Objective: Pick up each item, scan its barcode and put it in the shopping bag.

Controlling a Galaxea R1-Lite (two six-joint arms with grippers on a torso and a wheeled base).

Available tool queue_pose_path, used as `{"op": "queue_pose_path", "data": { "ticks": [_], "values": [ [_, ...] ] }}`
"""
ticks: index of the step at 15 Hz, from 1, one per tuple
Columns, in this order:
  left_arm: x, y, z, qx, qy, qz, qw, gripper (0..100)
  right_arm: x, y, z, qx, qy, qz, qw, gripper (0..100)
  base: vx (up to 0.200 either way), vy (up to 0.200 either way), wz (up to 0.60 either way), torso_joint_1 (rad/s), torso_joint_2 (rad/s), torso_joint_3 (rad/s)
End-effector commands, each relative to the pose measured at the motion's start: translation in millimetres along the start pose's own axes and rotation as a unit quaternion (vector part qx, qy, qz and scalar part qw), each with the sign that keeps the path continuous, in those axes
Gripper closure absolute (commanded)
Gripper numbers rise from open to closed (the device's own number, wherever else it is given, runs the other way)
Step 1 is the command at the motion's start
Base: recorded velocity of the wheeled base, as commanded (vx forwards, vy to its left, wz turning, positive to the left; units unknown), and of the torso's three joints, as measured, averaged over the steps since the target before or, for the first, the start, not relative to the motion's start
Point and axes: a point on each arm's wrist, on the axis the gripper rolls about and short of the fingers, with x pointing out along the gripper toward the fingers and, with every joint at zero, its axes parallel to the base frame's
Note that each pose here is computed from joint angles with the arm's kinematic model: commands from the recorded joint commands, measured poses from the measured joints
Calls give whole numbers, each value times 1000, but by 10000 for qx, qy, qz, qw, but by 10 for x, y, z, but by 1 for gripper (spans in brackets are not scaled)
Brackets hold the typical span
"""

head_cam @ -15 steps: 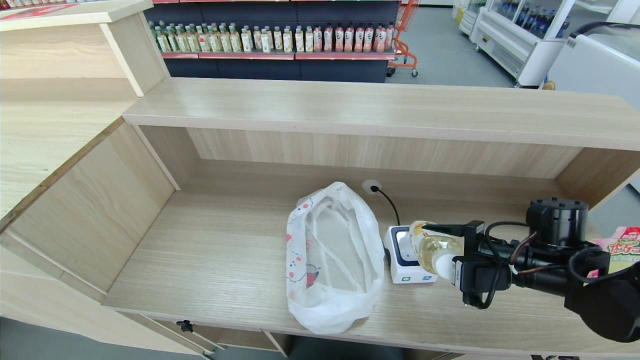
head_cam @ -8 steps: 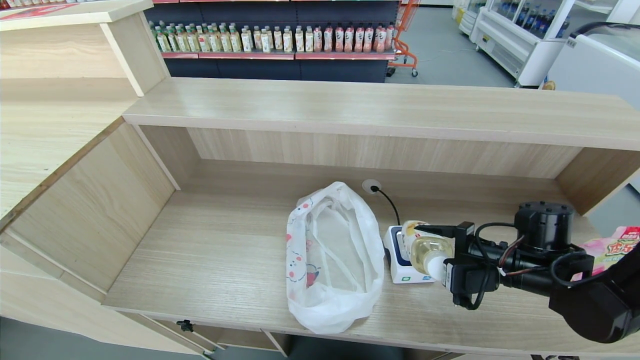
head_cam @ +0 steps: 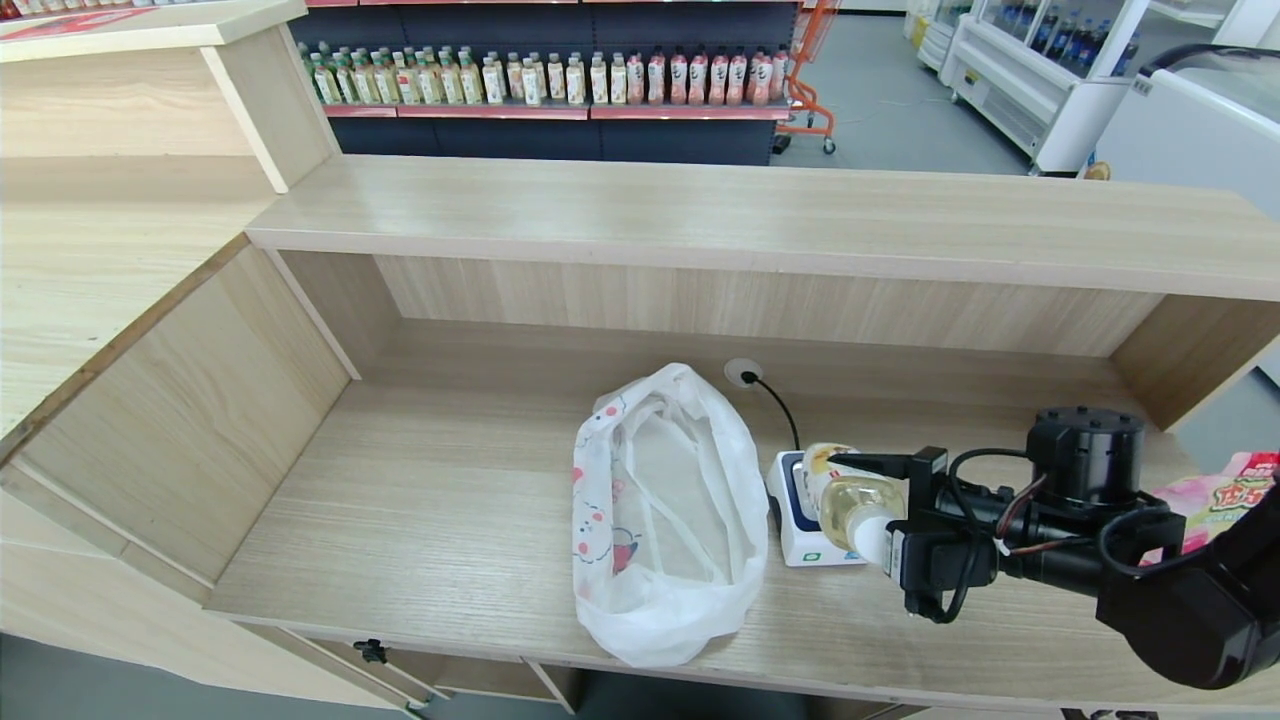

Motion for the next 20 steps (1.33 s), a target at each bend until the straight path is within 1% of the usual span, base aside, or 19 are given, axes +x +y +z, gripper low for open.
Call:
{"op": "queue_pose_path", "data": {
  "ticks": [1, 6, 16, 18, 19, 20],
  "values": [
    [0, 0, 1, 6, -6, 1, 10000, 0, 15, 4, -9, 5, 3, 10, 10000, 100, 0, 0, 0, 0, 0, 0],
    [0, 0, 1, 6, -6, 1, 10000, 0, 64, 23, -42, -83, -7, -125, 9999, 100, 0, 0, 0, 0, 0, 0],
    [0, 0, 1, 6, -6, 1, 10000, 0, 92, 60, -64, -54, 4, -81, 10000, 100, 0, 0, 0, 0, 0, 0],
    [0, 0, 1, 6, -6, 1, 10000, 0, 80, 2, -59, -80, 19, -258, 9996, 100, 0, 0, 0, 0, 0, 0],
    [0, 0, 1, 6, -6, 1, 10000, 0, 70, -86, -19, 49, -6, -446, 9990, 100, 0, 0, 0, 0, 0, 0],
    [0, 0, 1, 6, -6, 1, 10000, 0, 32, -255, 88, 285, 73, -773, 9966, 100, 0, 0, 0, 0, 0, 0]
  ]
}}
